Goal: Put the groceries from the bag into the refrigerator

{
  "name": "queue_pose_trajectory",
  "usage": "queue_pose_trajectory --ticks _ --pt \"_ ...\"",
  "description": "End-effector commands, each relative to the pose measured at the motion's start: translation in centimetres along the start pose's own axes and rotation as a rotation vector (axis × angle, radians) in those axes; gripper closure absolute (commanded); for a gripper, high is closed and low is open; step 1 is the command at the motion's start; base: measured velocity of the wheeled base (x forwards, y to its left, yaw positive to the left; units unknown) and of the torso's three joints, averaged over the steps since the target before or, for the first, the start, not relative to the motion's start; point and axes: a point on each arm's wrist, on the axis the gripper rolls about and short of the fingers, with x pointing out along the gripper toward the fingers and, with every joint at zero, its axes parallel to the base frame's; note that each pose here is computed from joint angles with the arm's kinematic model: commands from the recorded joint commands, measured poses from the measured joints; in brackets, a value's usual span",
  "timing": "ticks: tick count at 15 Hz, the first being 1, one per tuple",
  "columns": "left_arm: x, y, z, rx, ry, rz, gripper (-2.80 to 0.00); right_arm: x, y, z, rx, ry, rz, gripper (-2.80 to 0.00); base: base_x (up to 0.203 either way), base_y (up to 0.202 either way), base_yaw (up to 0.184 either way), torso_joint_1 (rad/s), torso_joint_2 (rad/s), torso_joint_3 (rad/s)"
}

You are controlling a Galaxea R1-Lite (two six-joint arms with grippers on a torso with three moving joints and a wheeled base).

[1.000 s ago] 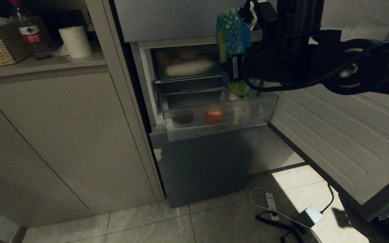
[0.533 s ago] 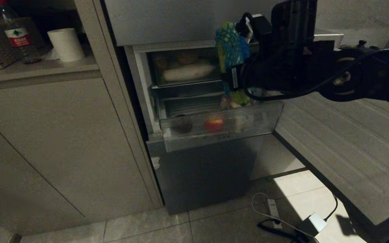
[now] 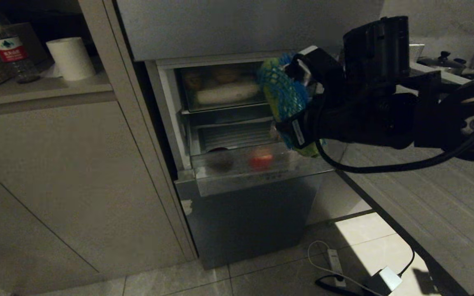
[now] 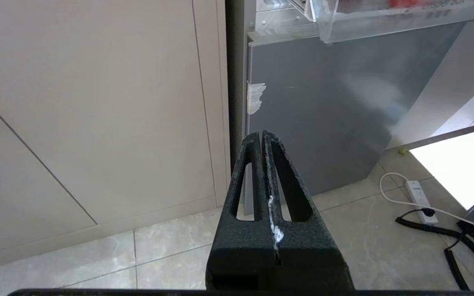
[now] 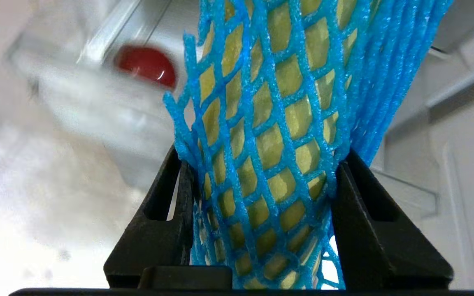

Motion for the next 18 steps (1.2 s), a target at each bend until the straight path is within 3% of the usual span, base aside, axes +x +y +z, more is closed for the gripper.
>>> queue_pose_trajectory --ticks 1,6,9,15,18 --pt "0.0 0.0 0.0 0.0 0.001 0.0 0.0 0.6 0.3 0.0 -0.031 0.001 -0.02 0.0 0.0 0.0 0.0 0.0 0.0 0.0" --pt "0.0 0.0 0.0 0.0 0.001 0.0 0.0 5.6 2.2 -0.6 -0.287 0.019 -0.155 0.0 0.0 0.0 0.0 0.0 0.0 0.0" --pt "0.0 0.0 0.0 0.0 0.001 0.0 0.0 8.1 3.1 -0.5 -0.387 0.02 -0.171 0.0 0.0 0.0 0.0 0.0 0.0 0.0" --pt "0.0 0.0 0.0 -0.002 0.001 0.0 0.0 12.0 3.6 -0.2 -0.554 -0.023 -0.175 0.0 0.0 0.0 0.0 0.0 0.0 0.0" --pt "0.0 0.0 0.0 -0.002 0.001 0.0 0.0 13.1 4.0 -1.2 -0.572 -0.008 -0.158 0.0 0.0 0.0 0.0 0.0 0.0 0.0"
